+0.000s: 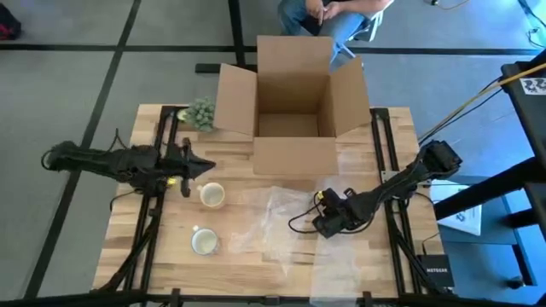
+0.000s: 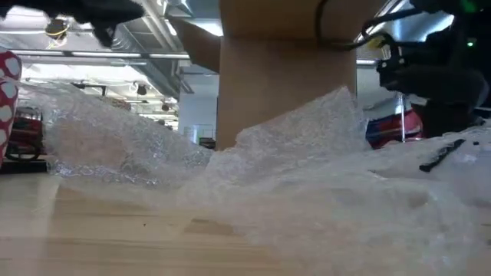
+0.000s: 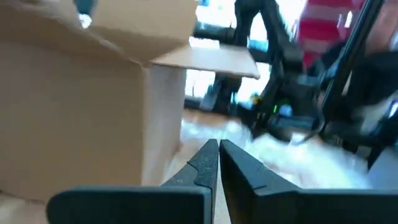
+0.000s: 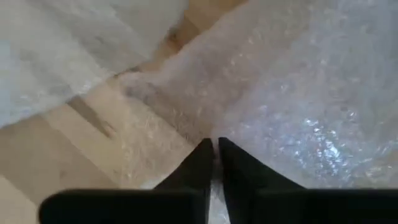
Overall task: Wrap mug
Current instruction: Prepare the right bubble wrap on the table
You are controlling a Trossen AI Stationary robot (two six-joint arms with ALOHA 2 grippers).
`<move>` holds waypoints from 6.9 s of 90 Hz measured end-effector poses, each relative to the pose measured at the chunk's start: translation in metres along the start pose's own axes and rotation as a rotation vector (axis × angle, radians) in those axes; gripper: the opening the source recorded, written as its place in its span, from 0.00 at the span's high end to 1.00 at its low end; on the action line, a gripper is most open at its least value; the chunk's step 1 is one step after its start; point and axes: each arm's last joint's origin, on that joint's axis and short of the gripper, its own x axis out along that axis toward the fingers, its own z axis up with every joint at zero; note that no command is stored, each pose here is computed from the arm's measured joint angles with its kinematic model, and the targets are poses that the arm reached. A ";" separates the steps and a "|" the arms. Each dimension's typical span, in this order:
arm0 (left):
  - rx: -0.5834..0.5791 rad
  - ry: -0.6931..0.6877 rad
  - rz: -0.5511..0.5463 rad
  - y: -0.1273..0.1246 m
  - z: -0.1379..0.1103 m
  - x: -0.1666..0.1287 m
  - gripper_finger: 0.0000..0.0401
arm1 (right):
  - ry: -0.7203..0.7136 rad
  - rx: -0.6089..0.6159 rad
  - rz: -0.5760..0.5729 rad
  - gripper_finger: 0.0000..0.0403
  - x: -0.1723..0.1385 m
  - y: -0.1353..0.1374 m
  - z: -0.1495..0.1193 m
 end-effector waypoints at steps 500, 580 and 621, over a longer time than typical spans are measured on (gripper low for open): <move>0.187 0.481 -0.047 -0.091 -0.079 0.291 1.00 | -0.197 -0.032 0.168 0.48 -0.053 0.046 -0.117; 0.130 0.329 0.087 -0.060 -0.095 0.321 1.00 | -0.115 0.055 0.412 0.48 -0.005 0.071 -0.144; -0.006 0.358 -0.272 -0.067 -0.091 0.320 1.00 | -0.118 0.054 0.440 0.48 -0.007 0.074 -0.148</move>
